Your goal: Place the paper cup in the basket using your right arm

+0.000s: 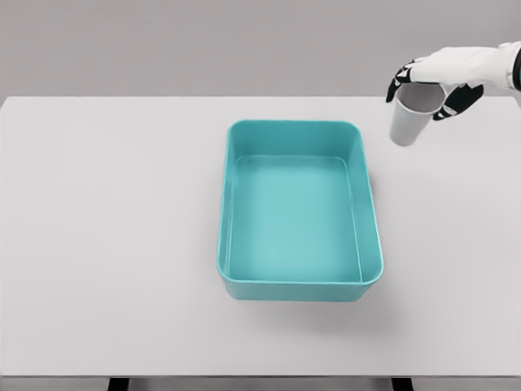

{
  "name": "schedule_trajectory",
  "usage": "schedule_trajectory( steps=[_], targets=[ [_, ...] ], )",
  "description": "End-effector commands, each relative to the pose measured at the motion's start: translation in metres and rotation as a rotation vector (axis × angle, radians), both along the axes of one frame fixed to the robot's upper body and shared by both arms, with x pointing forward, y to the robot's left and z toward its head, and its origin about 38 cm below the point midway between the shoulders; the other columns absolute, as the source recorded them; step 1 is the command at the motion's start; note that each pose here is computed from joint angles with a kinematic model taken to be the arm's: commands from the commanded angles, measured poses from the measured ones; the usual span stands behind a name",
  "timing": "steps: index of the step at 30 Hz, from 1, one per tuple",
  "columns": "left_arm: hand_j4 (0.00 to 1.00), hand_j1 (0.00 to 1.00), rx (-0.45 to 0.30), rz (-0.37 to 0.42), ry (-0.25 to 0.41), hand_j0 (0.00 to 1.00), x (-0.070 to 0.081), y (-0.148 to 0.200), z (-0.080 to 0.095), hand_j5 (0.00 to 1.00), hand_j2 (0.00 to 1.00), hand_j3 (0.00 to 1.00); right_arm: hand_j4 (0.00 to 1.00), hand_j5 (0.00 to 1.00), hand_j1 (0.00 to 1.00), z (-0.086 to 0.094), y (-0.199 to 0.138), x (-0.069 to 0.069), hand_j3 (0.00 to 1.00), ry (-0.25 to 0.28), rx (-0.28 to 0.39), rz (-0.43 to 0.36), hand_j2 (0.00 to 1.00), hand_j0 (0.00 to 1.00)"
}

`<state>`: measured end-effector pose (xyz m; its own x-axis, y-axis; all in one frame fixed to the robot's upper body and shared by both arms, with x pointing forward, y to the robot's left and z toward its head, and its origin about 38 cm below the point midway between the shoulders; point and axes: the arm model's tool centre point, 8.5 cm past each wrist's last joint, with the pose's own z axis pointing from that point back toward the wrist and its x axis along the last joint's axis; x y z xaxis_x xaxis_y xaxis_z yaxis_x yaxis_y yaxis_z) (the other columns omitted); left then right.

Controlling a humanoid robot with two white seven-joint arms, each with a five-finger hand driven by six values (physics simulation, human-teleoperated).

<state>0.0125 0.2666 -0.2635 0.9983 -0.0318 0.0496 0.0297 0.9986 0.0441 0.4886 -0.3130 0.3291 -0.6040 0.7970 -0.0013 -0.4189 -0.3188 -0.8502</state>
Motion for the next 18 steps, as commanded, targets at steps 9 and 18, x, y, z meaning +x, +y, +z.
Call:
schedule_trajectory(
  steps=[9, 18],
  targets=[
    [1.0, 1.0, 0.0, 0.0, 0.0, 1.0, 0.0, 0.0, 0.0, 1.0, 1.0, 1.0, 0.71, 0.71, 0.71, 0.012, 0.016, -0.007, 0.71, -0.027, 0.003, 0.053, 0.71, 0.71],
    [1.0, 1.0, 0.0, 0.0, 0.0, 1.0, 0.0, 0.0, 0.0, 1.0, 1.0, 1.0, 0.71, 0.71, 0.71, 0.017, 0.024, -0.007, 0.71, -0.033, 0.02, 0.072, 0.71, 0.71]
  ],
)
